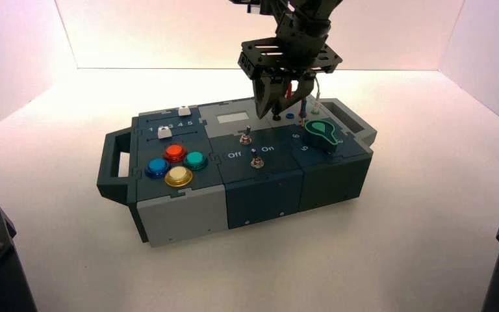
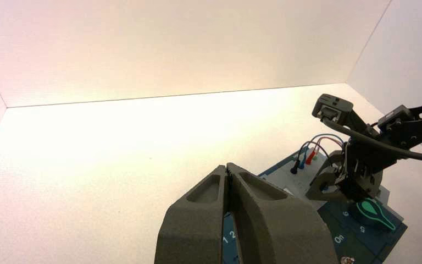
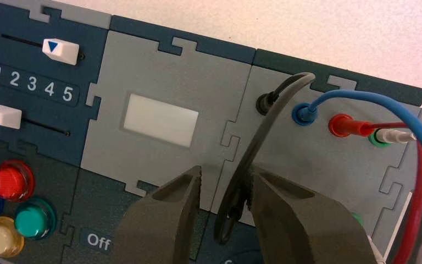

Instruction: Insert the black wire.

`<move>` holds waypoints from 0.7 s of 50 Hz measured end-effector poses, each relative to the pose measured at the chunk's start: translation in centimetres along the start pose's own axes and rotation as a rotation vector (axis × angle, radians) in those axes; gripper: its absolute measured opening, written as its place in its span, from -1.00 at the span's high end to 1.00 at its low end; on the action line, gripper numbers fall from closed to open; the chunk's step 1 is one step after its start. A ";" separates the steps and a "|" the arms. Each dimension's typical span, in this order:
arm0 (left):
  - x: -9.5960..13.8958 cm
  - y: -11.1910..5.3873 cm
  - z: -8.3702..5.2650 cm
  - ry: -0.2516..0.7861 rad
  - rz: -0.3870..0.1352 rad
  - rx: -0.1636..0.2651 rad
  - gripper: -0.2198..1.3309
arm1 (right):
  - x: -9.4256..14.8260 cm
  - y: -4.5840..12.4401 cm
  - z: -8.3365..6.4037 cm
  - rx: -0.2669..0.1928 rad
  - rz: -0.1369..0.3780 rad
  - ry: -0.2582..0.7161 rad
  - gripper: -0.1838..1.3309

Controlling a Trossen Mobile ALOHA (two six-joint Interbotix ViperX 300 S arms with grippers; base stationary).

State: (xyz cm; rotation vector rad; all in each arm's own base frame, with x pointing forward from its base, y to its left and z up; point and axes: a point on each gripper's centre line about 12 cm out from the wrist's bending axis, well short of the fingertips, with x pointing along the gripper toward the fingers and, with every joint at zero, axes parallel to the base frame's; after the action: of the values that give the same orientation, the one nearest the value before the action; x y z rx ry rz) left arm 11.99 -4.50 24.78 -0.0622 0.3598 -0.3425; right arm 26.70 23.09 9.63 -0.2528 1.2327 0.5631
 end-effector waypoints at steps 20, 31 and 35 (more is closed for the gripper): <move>0.0 0.0 0.0 -0.002 -0.001 -0.001 0.93 | -0.2 -0.4 0.2 -0.041 -0.036 0.014 -0.36; 0.0 0.0 0.0 -0.002 -0.001 -0.001 0.93 | -0.2 -0.5 0.5 -0.057 -0.047 0.031 -0.36; 0.0 0.0 0.0 -0.003 -0.001 -0.003 0.93 | -0.3 -0.5 0.6 -0.063 -0.050 0.031 -0.36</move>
State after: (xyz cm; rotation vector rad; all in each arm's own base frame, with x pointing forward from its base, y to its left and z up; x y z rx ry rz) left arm 11.95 -4.49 24.82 -0.0655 0.3572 -0.3429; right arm 27.40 22.85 9.99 -0.3450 1.2362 0.5573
